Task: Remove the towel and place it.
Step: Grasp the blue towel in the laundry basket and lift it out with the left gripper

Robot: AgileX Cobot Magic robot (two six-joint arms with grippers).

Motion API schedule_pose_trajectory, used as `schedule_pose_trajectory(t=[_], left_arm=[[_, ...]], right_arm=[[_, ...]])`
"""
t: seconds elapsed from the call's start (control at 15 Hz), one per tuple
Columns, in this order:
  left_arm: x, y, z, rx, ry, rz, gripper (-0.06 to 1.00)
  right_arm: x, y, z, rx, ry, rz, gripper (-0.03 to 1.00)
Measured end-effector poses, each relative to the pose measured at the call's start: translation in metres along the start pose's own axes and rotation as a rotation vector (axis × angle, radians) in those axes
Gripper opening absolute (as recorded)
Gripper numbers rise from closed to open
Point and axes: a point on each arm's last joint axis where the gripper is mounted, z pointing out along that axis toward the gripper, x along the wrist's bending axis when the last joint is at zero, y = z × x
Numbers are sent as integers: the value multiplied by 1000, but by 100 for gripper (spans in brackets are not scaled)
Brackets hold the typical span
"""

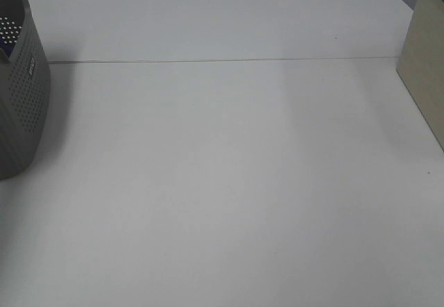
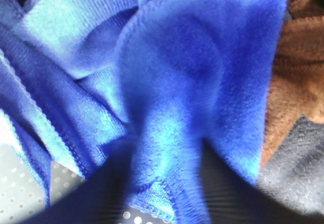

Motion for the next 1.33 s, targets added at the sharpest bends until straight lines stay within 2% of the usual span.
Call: schedule_pose_trajectory(t=[0.13, 0.4, 0.53, 0.73, 0.93, 1.07, 1.33], left_arm=[[0, 1, 0, -4, 6, 0, 10], [3, 3, 2, -27, 33, -9, 6], [3, 3, 2, -30, 37, -47, 0], [8, 0, -8, -37, 68, -91, 0], [21, -9, -47, -52, 156, -148, 0], [29, -21, -85, -77, 237, -254, 0], [35, -51, -175, -120, 436, -357, 0]], right_arm=[[0, 0, 0, 0, 0, 0, 76], [0, 0, 0, 0, 0, 0, 76], [0, 0, 0, 0, 0, 0, 76], [0, 0, 0, 0, 0, 0, 76], [0, 0, 0, 0, 0, 0, 76], [0, 0, 0, 0, 0, 0, 76], [0, 0, 0, 0, 0, 0, 76]])
